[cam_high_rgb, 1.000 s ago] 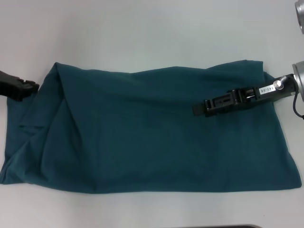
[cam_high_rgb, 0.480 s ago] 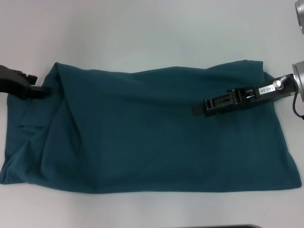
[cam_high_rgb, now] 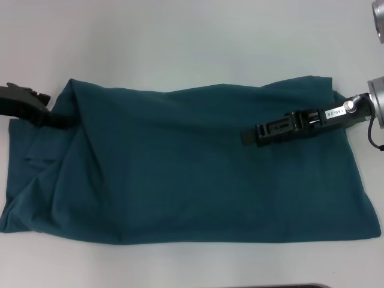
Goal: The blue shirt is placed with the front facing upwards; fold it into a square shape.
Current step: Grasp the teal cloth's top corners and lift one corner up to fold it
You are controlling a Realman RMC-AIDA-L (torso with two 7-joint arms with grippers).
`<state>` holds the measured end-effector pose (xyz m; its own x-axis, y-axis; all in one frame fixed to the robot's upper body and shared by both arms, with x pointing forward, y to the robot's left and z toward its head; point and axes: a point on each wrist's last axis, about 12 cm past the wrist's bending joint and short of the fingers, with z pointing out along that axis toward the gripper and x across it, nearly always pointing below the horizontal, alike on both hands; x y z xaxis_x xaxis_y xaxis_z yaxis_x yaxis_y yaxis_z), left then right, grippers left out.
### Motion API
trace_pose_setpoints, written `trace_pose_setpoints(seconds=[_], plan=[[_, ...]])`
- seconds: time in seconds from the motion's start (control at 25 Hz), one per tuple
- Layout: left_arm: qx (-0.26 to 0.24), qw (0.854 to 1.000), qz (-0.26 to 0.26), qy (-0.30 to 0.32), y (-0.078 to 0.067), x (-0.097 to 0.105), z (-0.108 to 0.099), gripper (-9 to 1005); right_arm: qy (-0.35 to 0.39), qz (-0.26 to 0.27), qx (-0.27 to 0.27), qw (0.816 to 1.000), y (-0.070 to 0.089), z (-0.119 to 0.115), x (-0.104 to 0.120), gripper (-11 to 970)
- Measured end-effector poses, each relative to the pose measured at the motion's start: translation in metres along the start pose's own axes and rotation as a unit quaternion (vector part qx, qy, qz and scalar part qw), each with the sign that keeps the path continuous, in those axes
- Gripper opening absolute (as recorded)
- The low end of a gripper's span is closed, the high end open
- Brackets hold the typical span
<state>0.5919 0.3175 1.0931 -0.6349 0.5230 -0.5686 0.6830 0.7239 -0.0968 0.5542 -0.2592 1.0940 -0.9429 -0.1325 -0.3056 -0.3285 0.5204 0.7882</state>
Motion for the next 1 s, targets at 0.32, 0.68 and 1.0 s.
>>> trace_pose_setpoints(seconds=[0.32,0.68,1.0], plan=[[-0.006,1.0,0.012,0.025,0.0009,-0.0023,0.0105,879,-0.005,0.001,-0.002,1.0,0.0004,-0.0002,-0.001,724],[-0.007,1.0,0.005,0.024,0.0015,-0.0011,0.0103,873,-0.006,-0.001,-0.001,1.0,0.0011,0.0002,-0.0029,723],[-0.009,1.0,0.007,0.025,0.0021,0.0005,0.0095,699,-0.007,0.001,-0.002,1.0,0.001,0.0,-0.0025,721]])
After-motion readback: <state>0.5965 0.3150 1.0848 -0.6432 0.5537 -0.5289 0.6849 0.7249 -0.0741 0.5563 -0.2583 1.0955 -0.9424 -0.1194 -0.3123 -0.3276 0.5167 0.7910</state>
